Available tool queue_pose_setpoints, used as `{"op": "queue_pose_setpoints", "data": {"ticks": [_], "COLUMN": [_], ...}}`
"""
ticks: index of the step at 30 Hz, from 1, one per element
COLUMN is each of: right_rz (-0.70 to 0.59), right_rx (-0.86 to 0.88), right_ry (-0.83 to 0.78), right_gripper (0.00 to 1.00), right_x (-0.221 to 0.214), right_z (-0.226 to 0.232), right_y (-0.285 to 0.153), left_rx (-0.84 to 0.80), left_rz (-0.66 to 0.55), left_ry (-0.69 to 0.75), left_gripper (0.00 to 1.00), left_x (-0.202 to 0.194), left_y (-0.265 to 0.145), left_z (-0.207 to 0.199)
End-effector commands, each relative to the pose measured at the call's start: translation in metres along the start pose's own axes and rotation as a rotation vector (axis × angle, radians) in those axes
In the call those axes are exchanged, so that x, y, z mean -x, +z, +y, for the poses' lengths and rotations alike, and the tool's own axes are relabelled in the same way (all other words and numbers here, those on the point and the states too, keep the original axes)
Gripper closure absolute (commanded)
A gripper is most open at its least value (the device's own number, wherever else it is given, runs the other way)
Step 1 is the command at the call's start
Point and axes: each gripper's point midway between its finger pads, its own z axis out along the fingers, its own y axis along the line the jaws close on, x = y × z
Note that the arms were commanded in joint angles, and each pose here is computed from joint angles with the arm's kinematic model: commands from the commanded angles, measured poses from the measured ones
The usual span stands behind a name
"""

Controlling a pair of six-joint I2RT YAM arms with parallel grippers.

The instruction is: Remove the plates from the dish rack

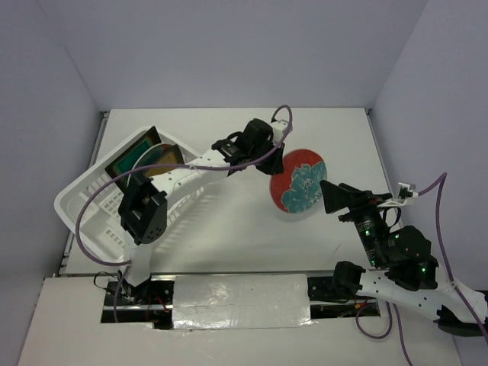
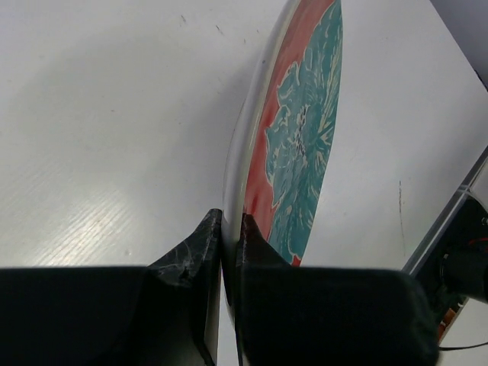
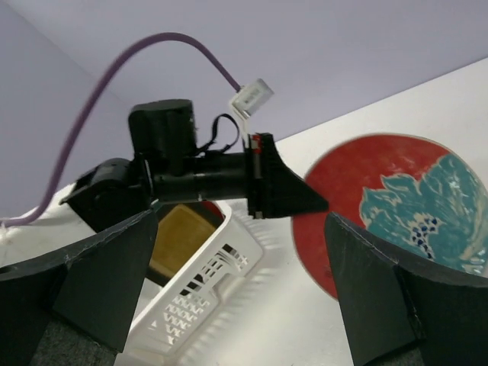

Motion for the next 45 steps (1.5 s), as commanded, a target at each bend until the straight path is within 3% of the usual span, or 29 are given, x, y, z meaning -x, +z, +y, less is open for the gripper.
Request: {"op": "queue_pose_setpoints", "data": {"ticks": [1,9,21,27,34,37,45], "right_rz": [-0.025,-0.011,-0.005,0.002,-0.014,-0.01,-0.01], "right_rx": [-0.025,0.007,0.021,0.005,0.017,0.013,0.014], "right_ry": [0.024,0.024,0.004,-0.008,0.006,0.001,0.004], "right_gripper": [0.03,0.03,0.02,0.02,0.02,0.02,0.02], "right_x": [0.002,0.0,-0.005,-0.007,-0.004,-0.005,-0.004], "right_z": [-0.003,0.003,0.008,0.007,0.006,0.007,0.006], "right_y": [0.002,0.002,0.005,0.007,0.005,0.006,0.005], "left_rx": [-0.188,-0.267,-0.44,-0.438,-0.469,-0.46,-0.373], "left_rz": [-0.302,-0.218,-0.265,-0.235,-0.204,-0.187,-0.15], "left_ry": [-0.013,-0.097,-0.228,-0.313,-0.378,-0.395,-0.455], "left_gripper": [1.0,1.0,1.0,1.0,0.9,0.81,0.72], "left_x": [0.09,0.04,0.028,0.008,-0.013,-0.021,-0.04], "left_y": [-0.011,0.047,0.097,0.126,0.148,0.154,0.163], "left_z": [-0.049,-0.046,-0.059,-0.052,-0.055,-0.058,-0.044]}}
